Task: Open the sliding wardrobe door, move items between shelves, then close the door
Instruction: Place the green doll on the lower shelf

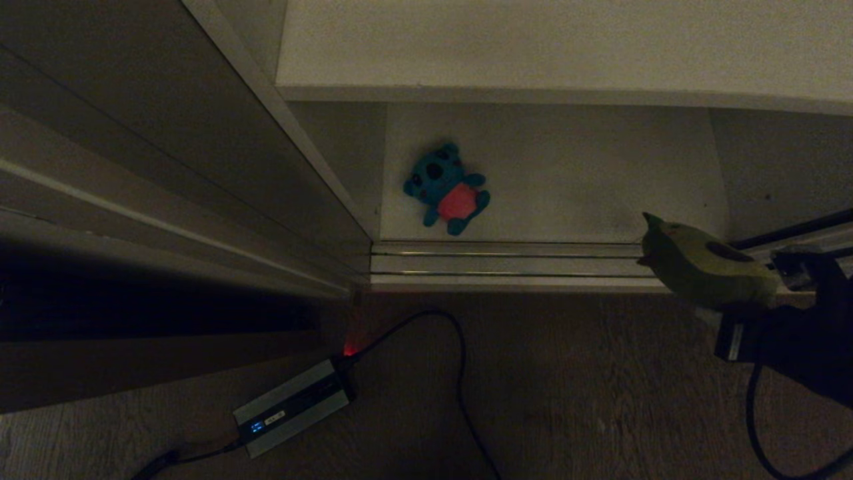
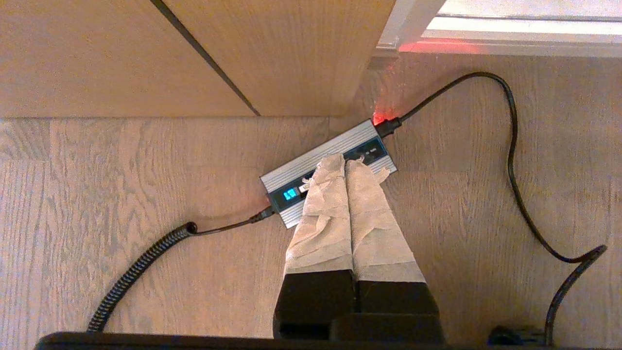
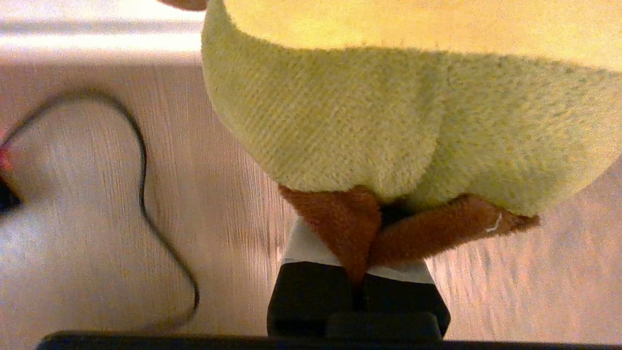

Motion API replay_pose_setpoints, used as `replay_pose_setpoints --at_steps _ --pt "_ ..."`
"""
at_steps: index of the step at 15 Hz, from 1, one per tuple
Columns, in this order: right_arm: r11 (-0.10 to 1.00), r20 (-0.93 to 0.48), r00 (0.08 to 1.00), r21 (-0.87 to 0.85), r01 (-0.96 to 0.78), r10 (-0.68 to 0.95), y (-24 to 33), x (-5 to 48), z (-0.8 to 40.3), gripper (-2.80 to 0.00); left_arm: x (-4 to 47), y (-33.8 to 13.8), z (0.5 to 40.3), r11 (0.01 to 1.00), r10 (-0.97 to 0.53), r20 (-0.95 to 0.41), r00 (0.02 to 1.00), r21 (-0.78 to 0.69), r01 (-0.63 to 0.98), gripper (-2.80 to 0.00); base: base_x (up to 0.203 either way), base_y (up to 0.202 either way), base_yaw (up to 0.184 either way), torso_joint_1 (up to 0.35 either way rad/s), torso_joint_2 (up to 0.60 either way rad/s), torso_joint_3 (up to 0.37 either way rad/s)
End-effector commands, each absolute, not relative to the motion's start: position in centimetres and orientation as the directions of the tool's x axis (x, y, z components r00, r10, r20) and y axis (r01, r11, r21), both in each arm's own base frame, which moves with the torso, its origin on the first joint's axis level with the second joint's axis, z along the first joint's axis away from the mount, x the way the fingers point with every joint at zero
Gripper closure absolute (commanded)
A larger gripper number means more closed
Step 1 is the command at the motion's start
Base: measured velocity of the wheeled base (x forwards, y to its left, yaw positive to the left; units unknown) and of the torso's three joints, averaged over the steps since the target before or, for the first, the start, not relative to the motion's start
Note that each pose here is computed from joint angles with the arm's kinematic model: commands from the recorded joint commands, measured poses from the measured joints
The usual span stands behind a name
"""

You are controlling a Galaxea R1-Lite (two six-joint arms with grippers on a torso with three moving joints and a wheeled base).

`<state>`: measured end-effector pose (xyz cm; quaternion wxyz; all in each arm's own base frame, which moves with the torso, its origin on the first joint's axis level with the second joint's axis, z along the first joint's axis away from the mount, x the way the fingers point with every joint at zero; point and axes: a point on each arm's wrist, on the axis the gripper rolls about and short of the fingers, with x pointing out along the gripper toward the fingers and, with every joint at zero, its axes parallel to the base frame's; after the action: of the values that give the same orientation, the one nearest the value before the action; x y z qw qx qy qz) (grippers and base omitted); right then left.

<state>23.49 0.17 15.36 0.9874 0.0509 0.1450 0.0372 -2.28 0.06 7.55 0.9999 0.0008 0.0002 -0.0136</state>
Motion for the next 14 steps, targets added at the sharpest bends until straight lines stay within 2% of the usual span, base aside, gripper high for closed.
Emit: replay_pose_setpoints --at_steps 1,5,8,14 --pt "0.991 -0.323 0.941 0.12 -0.062 0.098 -0.3 27.4 13.7 0.0 -2.3 0.1 7.5 1.0 -0.028 0.002 1.0 0.002 0.028 0.0 0.0 0.0 0.0 0.0 0.0 0.0" --pt "0.992 -0.27 0.957 0.091 -0.084 0.106 -0.6 32.9 11.4 0.0 -2.3 0.1 7.5 1.0 -0.028 0.003 1.0 0.003 0.028 0.0 0.0 0.0 0.0 0.0 0.0 0.0" --pt "0.996 -0.141 0.986 0.032 -0.087 0.091 -1.2 37.4 11.8 0.0 -2.3 0.1 7.5 1.0 -0.028 0.003 1.0 0.002 0.028 0.0 0.0 0.0 0.0 0.0 0.0 0.0" --pt "0.995 -0.026 0.997 -0.076 -0.07 0.069 -1.6 41.8 10.9 0.0 -2.3 0.1 7.5 1.0 -0.028 0.003 1.0 0.002 0.028 0.0 0.0 0.0 0.0 0.0 0.0 0.0"
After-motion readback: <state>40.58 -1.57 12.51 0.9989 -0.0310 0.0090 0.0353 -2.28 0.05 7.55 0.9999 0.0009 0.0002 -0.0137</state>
